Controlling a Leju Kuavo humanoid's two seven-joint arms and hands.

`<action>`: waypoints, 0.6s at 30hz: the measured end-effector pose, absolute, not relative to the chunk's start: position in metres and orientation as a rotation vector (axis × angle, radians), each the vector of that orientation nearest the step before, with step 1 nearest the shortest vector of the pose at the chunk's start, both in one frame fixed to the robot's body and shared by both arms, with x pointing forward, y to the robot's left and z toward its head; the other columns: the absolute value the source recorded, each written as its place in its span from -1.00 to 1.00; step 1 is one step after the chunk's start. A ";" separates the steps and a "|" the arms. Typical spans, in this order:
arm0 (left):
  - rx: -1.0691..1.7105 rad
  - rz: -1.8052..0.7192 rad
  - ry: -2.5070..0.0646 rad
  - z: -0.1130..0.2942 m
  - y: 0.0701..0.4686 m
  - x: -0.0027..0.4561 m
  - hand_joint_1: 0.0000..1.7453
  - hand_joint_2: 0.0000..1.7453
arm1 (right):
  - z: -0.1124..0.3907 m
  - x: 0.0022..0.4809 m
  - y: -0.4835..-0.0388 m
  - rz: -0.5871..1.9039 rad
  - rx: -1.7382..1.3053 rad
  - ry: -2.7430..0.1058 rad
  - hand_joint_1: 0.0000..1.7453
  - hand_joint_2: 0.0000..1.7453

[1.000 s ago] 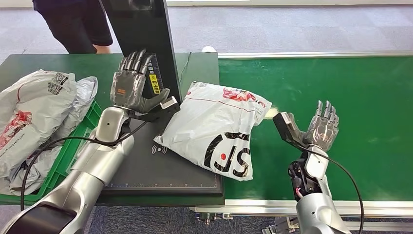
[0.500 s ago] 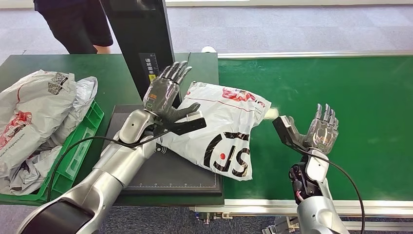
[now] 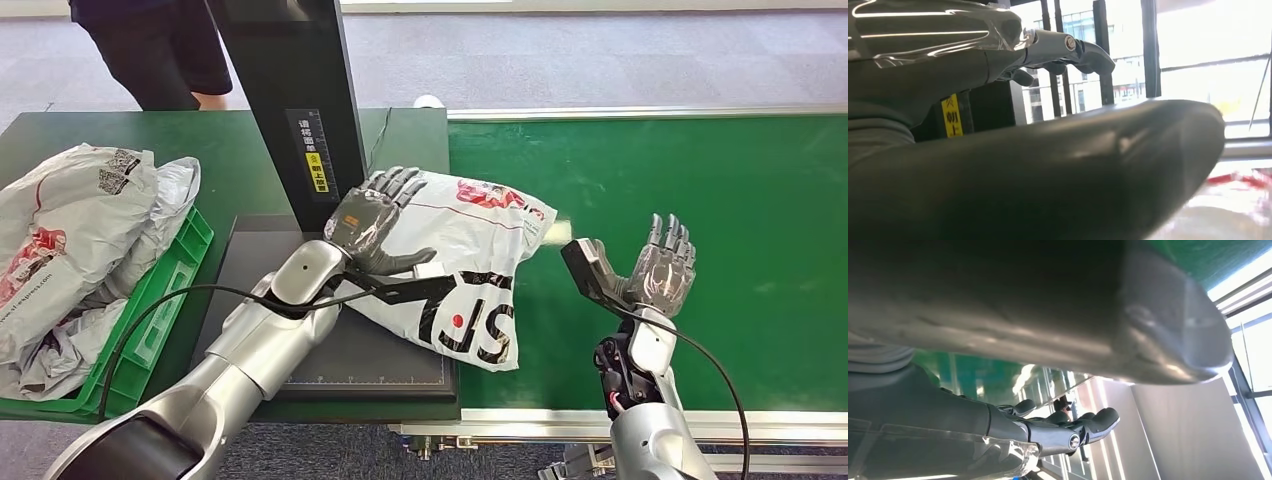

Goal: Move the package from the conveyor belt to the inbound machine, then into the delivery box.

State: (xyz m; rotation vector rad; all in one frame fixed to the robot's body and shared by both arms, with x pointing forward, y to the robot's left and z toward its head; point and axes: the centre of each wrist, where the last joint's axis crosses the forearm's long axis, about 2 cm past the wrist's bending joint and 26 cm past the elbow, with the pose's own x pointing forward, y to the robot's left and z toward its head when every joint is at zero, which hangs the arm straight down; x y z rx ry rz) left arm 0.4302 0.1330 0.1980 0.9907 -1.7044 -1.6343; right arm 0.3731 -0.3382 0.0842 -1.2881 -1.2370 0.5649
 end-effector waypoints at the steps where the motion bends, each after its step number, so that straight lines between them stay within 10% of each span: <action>1: 0.992 -1.666 -1.670 0.192 0.132 0.428 -1.00 -1.00 | 0.084 0.373 -0.338 0.569 -1.286 -1.241 -1.00 -1.00; 13: 0.901 -1.899 -1.372 0.127 0.139 0.399 -1.00 -1.00 | 0.091 0.380 -0.328 0.576 -1.268 -1.294 -1.00 -1.00; 17: 0.897 -1.891 -1.346 0.121 0.140 0.396 -1.00 1.00 | 0.091 0.380 -0.325 0.586 -1.260 -1.311 -1.00 -1.00; 18: 0.896 -1.886 -1.344 0.120 0.141 0.396 -1.00 1.00 | 0.091 0.381 -0.325 0.588 -1.258 -1.315 -1.00 -1.00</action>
